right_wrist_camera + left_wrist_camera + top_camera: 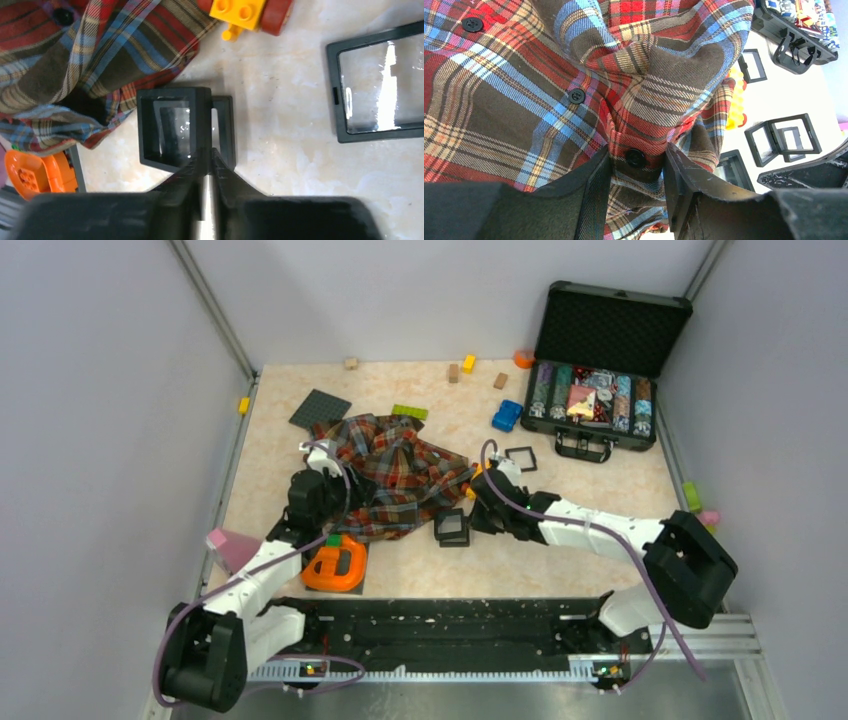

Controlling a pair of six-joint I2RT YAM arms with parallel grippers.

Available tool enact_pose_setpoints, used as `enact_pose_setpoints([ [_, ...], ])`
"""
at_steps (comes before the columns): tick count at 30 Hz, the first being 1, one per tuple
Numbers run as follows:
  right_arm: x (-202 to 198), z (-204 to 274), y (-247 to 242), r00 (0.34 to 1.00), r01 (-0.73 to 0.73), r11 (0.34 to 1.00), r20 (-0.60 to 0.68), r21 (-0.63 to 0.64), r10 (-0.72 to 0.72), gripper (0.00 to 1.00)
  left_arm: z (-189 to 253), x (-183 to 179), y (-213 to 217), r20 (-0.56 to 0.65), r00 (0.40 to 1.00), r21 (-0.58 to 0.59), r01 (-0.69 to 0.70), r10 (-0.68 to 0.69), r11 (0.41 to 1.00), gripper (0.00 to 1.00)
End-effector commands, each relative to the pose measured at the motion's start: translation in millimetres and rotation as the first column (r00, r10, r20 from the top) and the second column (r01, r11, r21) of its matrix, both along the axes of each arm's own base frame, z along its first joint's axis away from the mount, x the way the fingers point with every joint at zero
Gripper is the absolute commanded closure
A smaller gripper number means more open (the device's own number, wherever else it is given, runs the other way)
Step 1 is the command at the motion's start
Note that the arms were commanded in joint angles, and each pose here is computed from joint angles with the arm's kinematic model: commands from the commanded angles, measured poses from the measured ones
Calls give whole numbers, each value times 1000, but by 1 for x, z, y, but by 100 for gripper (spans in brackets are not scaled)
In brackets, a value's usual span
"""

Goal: Remove the brooch from the garment

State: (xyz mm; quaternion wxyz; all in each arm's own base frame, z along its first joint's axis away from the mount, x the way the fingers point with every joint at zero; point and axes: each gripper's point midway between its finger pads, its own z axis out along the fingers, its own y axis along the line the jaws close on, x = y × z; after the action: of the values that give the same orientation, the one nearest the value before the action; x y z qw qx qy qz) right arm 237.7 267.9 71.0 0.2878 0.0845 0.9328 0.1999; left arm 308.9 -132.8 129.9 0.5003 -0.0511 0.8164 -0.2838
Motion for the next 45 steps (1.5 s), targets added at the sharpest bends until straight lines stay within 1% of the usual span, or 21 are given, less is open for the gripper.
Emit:
enact_pose_setpoints([
  [1,15,31,0,997,-31,999,71,12,30,69,14,3,2,46,999,-1,-13,13,1000,55],
  [2,14,32,2,996,-58,998,74,5,58,24,15,3,2,49,999,0,-15,15,1000,55],
  [3,13,38,7,993,-86,996,79,2,86,4,15,3,3,50,999,1,-17,17,1000,55],
  [4,11,40,10,990,-110,993,82,-34,113,2,16,3,3,53,998,1,-19,19,1000,55],
  [5,14,48,17,986,-116,991,108,-73,124,1,17,3,3,56,998,1,-18,18,1000,55],
  [6,10,43,16,987,-118,980,87,-158,133,1,16,3,3,54,998,3,-18,18,1000,55],
  [9,12,43,25,988,-116,953,69,-280,141,1,18,2,4,59,998,4,-20,20,1000,54],
  [14,14,24,35,987,-134,910,27,-392,157,1,19,2,5,64,998,4,-22,22,1000,53],
  [19,14,7,36,985,-159,882,-14,-443,170,1,18,2,6,60,998,6,-29,28,1000,53],
  [21,13,-1,36,984,-171,870,-32,-462,176,1,16,3,6,54,998,9,-34,34,999,56],
  [23,10,-8,39,981,-190,868,-52,-458,187,1,13,4,9,40,998,13,-49,49,999,59],
  [25,6,-13,46,976,-218,879,-67,-424,209,1,11,6,10,31,998,16,-58,58,998,62],
  [27,5,-15,49,974,-225,887,-67,-403,217,1,10,6,13,25,997,17,-73,73,997,64],
  [33,2,-16,41,976,-218,878,-77,-427,205,1,10,6,16,26,996,16,-88,87,996,64],
  [40,-8,-25,19,978,-203,898,-119,-392,169,1,10,6,15,25,996,13,-80,80,997,64],
  [43,-10,-29,7,978,-200,894,-137,-401,158,1,9,6,14,25,997,13,-76,75,997,64],
  [45,-10,-28,0,980,-189,901,-127,-391,150,1,9,6,14,24,997,14,-75,75,997,64],
])
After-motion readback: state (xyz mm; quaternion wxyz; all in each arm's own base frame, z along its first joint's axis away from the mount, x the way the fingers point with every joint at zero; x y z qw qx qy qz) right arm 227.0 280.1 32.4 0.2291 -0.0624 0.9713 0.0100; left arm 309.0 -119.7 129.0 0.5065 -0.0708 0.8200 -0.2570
